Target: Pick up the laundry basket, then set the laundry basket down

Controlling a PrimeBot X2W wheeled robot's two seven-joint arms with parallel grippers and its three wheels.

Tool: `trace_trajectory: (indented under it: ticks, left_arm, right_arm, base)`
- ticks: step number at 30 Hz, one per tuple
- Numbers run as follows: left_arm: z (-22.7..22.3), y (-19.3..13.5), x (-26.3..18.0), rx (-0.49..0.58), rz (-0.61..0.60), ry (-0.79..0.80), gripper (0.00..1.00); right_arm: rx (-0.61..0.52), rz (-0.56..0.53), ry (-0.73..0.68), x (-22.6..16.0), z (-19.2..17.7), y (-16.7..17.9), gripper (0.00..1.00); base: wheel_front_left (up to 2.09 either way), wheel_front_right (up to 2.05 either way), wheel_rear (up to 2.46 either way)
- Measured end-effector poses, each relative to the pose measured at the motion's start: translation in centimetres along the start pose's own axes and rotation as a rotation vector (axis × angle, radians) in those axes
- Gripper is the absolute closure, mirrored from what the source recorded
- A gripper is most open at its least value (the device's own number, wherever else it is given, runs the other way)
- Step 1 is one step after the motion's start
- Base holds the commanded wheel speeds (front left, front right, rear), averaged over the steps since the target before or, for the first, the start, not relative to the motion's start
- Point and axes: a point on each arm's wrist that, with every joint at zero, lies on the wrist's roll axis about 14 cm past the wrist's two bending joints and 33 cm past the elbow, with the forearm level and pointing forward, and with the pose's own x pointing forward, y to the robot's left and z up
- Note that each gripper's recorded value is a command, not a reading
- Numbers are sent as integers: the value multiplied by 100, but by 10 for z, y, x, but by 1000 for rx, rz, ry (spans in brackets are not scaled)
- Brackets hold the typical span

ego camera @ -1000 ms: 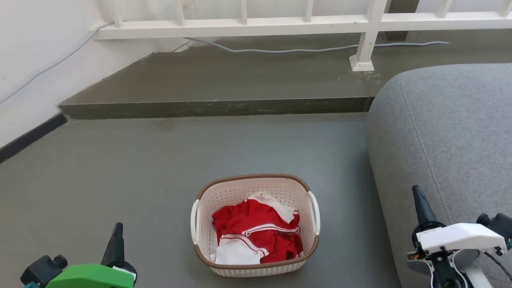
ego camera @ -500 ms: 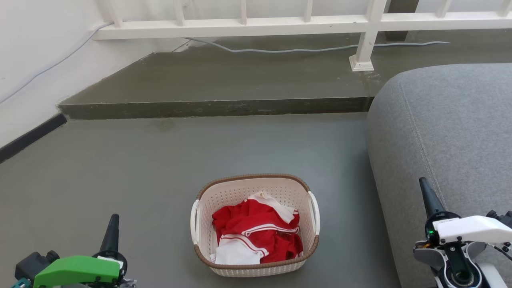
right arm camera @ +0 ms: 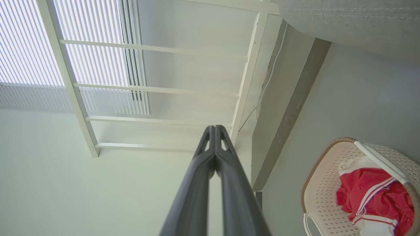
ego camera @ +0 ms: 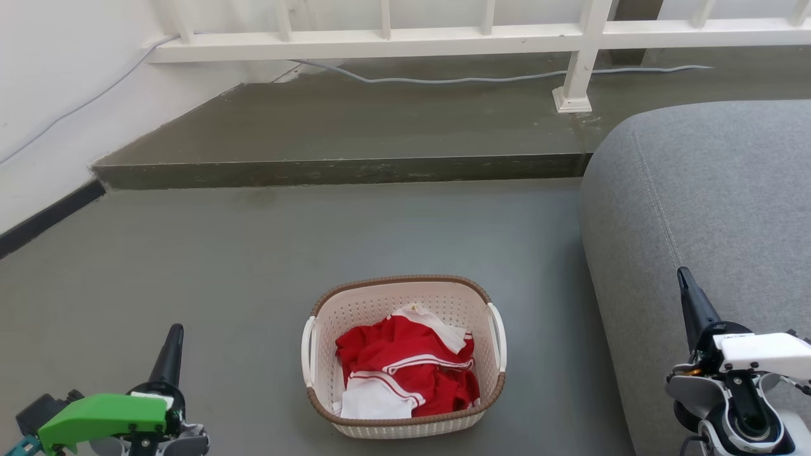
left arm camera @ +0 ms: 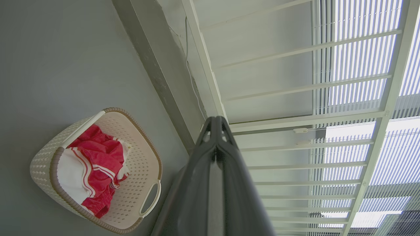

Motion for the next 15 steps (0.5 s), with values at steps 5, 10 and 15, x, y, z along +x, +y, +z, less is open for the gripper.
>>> trace_trajectory:
  ticks: [5, 10, 15]
  left_arm:
    - [4, -1, 1, -65, -7, -6, 100]
    - [6, -5, 5, -130, -27, -2, 100]
    - [8, -7, 7, -163, -36, -5, 100]
  right_arm:
    - [64, 10, -9, 2, 6, 1, 100]
    - [129, 29, -14, 5, 11, 5, 100]
    - [165, 43, -24, 7, 15, 8, 100]
  base:
    - [0, 0, 0]
    - [0, 0, 0]
    - [0, 0, 0]
